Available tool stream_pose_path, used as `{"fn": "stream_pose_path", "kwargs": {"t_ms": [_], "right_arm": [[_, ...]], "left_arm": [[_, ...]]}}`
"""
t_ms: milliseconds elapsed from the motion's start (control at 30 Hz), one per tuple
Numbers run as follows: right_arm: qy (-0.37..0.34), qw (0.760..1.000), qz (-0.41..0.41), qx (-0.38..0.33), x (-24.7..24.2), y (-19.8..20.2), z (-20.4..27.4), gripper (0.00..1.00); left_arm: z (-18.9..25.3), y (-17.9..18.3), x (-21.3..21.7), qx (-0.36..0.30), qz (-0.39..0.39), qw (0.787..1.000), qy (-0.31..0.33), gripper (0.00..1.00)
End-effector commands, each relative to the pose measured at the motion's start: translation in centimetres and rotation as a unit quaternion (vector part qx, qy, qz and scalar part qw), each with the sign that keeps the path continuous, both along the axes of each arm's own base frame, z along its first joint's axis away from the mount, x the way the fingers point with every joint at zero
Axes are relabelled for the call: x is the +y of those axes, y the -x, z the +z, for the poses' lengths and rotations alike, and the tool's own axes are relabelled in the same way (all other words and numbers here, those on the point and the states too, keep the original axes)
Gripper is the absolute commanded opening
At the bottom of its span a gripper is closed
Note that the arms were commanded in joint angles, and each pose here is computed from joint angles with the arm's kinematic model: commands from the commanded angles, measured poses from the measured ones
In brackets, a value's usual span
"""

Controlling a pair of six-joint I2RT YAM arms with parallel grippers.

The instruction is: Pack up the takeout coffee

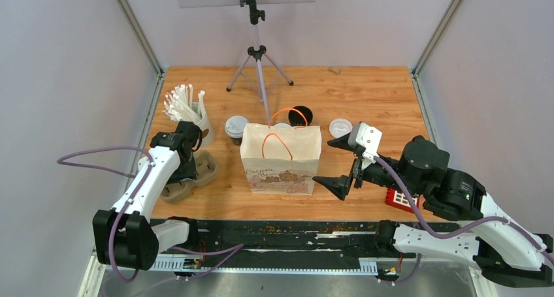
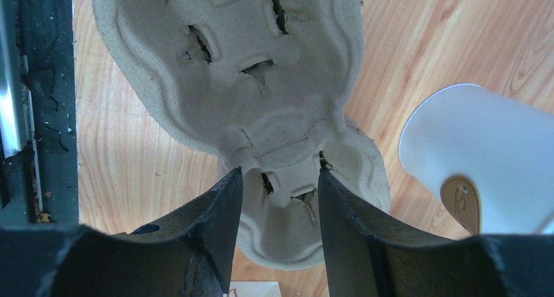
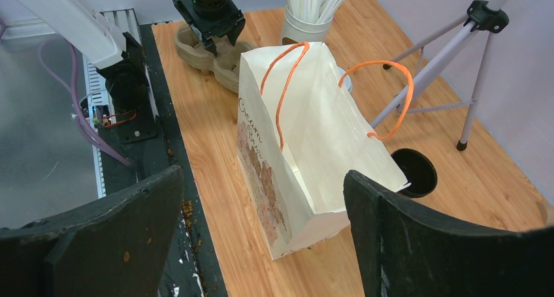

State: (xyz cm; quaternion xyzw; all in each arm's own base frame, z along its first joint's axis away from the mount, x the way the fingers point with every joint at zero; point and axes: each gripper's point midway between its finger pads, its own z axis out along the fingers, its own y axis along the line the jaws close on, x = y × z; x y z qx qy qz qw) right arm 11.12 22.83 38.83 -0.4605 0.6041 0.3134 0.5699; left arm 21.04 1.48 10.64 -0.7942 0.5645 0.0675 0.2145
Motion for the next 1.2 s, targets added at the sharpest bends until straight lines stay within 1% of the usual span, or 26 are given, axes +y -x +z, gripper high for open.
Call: {"fn": "stream_pose_path", "kwargs": {"t_ms": [0, 100, 233, 533, 667, 733, 967, 1167], "right_arm": [[-0.014, 1.0, -0.006, -0.015, -0.6, 0.0, 1.1, 0.92], [-0.008, 1.0, -0.007, -0.015, -0.4, -0.2, 0.8, 0.92], [-0.005, 1.0, -0.005, -0.01, -0.1, -0.2, 0.6, 0.92], [0.008, 1.0, -0.003, -0.008, 0.7, -0.6, 0.0, 0.92], [0.008, 1.0, -0.001, -0.007, 0.8, -0.5, 0.0, 0.92], [0.01, 1.0, -0.002, -0.006, 0.8, -0.6, -0.2, 0.92], [0.024, 1.0, 0.001, -0.005, 1.0, -0.7, -1.0, 0.92], [0.031, 1.0, 0.004, -0.002, 1.2, -0.6, -1.5, 0.93]], "left_arm": [[0.6, -0.5, 0.9, -0.032, 0.086, 0.996, -0.001, 0.54], [0.4, -0.4, 1.4, -0.031, 0.091, 0.995, -0.011, 0.55], [-0.4, -0.2, 1.6, -0.025, 0.095, 0.995, -0.007, 0.57], [-0.8, -1.0, 1.8, -0.018, 0.09, 0.996, -0.007, 0.57], [-0.7, -0.8, 1.9, -0.01, 0.098, 0.995, -0.006, 0.52], [-0.7, -0.7, 1.9, -0.011, 0.105, 0.994, -0.006, 0.51], [-0.2, -0.8, 1.7, -0.02, 0.114, 0.993, 0.005, 0.41], [1.3, -0.8, 1.8, -0.039, 0.123, 0.992, 0.008, 0.37]]}}
